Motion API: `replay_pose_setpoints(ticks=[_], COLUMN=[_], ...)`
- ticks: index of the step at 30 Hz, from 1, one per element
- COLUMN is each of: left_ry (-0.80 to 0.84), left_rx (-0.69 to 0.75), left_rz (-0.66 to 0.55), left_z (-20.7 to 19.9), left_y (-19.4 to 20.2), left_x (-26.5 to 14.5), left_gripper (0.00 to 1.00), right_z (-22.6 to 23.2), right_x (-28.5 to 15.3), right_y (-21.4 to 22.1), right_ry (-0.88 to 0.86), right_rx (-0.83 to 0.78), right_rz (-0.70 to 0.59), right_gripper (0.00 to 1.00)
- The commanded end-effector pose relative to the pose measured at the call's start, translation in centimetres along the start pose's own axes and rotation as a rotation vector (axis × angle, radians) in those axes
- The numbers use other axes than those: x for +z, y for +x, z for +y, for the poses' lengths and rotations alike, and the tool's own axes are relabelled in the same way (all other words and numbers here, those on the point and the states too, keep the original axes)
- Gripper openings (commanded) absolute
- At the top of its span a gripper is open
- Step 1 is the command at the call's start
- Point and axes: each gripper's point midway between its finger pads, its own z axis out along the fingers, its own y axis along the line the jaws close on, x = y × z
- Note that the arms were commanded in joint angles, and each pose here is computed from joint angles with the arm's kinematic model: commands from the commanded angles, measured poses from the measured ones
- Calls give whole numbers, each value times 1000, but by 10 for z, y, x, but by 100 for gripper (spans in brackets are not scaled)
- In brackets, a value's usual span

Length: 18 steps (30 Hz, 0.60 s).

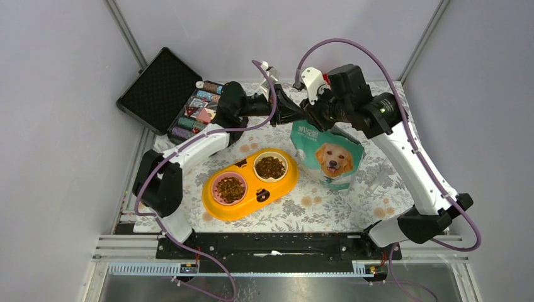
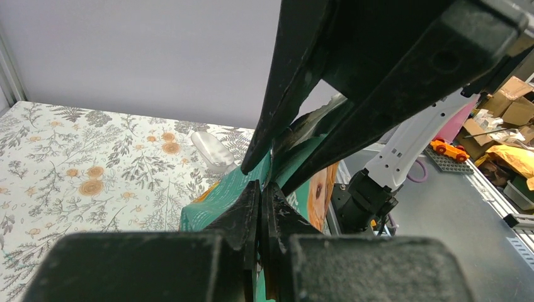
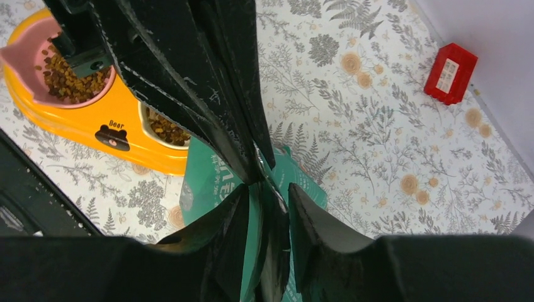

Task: Serve the pet food
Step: Close the pet food bag at the center of the board.

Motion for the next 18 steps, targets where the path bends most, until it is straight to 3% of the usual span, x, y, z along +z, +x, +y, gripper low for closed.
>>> replay_pose_setpoints(ticks=[1,3,6,18], left_ry=[-9,-8,-10,-70], left_rx=[203,205,207,226], left_rz=[-130,-129,-130,-128], left_z=[-24,-25,-25,-13], left_y=[-63,-63,-64,-64], left_x=[-7,-7,-7,-14], left_gripper=[0,0,0,0], right_z=[13,16,13,-13], right_x=[-6,-4,-4,-42], right_y=[-7,-3,0,47], right_ry=[-66,-82,-70,129], right_rx=[-43,-49,-56,-129], right_rz=[-14,2,17,104], right_gripper=[36,27,0,0])
